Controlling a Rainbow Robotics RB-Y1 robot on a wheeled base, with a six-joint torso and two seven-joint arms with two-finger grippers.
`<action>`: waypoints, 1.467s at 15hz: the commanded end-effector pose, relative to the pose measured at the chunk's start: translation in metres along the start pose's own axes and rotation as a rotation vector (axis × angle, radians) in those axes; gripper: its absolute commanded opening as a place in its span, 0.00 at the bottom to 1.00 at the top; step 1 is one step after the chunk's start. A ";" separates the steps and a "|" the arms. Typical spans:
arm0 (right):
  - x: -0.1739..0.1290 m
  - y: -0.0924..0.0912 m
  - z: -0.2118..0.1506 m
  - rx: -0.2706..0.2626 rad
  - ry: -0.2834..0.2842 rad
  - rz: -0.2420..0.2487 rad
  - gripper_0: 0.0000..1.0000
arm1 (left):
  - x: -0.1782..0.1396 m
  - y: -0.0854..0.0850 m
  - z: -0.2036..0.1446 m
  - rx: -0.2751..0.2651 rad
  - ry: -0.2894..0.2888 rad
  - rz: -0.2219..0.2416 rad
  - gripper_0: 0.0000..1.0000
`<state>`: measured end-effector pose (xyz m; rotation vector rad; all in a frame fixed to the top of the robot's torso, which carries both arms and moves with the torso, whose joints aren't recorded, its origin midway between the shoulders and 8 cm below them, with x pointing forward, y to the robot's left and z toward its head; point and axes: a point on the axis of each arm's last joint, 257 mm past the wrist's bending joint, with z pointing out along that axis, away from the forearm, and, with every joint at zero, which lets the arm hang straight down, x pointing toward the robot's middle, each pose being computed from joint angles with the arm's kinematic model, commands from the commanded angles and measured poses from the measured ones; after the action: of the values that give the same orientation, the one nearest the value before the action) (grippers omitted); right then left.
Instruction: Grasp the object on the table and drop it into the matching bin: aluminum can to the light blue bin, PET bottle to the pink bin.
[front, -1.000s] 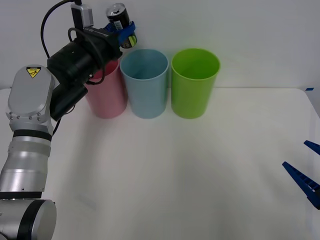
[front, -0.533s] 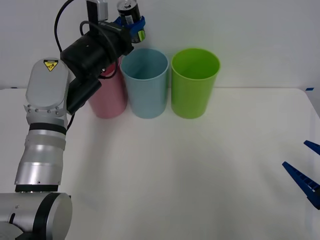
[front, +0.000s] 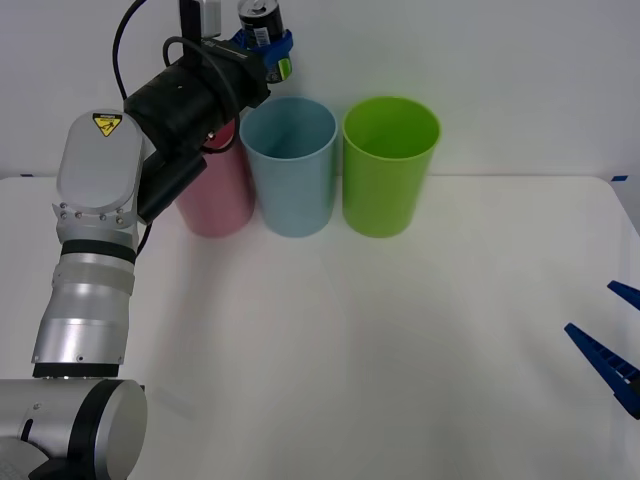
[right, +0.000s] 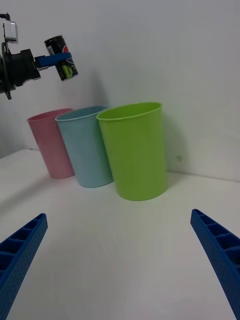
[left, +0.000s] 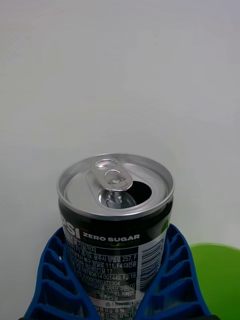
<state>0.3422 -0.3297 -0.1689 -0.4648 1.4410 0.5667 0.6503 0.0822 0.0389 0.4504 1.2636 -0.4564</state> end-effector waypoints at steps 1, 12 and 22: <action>0.000 0.000 0.000 0.000 0.000 0.000 1.00 | 0.000 0.000 0.000 0.000 0.000 -0.004 0.12; 0.000 0.000 0.000 0.000 0.000 0.000 1.00 | 0.004 -0.004 -0.005 0.018 -0.008 -0.053 1.00; 0.000 0.000 0.000 0.000 0.000 0.000 1.00 | 0.019 0.014 -0.050 0.055 -0.026 -0.139 1.00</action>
<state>0.3422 -0.3297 -0.1689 -0.4649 1.4410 0.5666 0.6254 0.1164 0.0114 0.4044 1.2648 -0.6068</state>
